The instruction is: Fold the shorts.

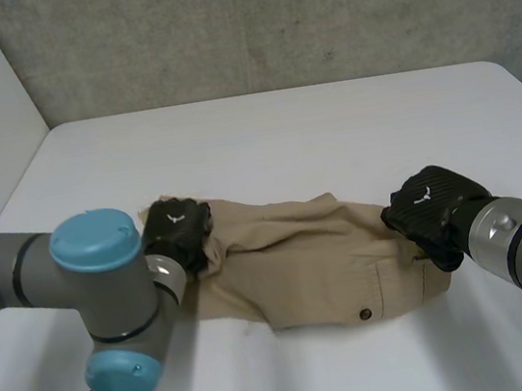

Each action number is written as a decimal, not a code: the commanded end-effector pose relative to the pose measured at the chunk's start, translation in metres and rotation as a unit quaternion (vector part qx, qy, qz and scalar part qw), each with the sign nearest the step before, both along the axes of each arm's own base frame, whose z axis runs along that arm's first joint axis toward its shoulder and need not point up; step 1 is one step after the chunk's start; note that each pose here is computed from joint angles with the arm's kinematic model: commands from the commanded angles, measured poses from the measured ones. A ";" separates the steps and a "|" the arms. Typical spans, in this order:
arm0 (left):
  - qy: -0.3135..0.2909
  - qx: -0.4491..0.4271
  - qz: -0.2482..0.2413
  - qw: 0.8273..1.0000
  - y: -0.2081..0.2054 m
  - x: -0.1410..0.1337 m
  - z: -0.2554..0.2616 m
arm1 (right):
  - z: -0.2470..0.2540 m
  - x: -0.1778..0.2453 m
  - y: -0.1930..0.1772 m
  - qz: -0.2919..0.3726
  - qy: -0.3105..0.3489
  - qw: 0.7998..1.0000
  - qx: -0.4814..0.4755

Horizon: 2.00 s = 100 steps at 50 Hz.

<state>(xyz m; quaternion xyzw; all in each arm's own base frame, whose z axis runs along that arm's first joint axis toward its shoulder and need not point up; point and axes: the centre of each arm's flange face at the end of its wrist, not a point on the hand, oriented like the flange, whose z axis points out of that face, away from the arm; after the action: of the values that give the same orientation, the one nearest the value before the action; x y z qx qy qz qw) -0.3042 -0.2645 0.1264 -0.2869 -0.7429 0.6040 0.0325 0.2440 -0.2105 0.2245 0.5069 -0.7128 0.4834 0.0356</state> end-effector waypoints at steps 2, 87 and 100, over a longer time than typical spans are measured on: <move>0.047 -0.081 -0.002 0.996 -0.038 0.001 0.058 | 0.013 0.017 -0.037 -0.004 -0.042 0.994 -0.104; 0.014 0.166 -0.110 0.980 0.114 0.029 0.010 | -0.074 0.001 -0.024 -0.070 -0.083 0.991 -0.076; 0.010 0.093 0.055 0.994 0.043 0.050 0.011 | -0.075 0.001 -0.023 -0.069 -0.082 0.992 -0.073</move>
<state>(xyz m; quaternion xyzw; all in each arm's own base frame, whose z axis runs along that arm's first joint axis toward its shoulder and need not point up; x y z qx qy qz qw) -0.2667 -0.1902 0.1247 -0.2970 -0.8180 0.4841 0.0910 0.2452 -0.2341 0.1502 0.4106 -0.7090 0.5713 0.0481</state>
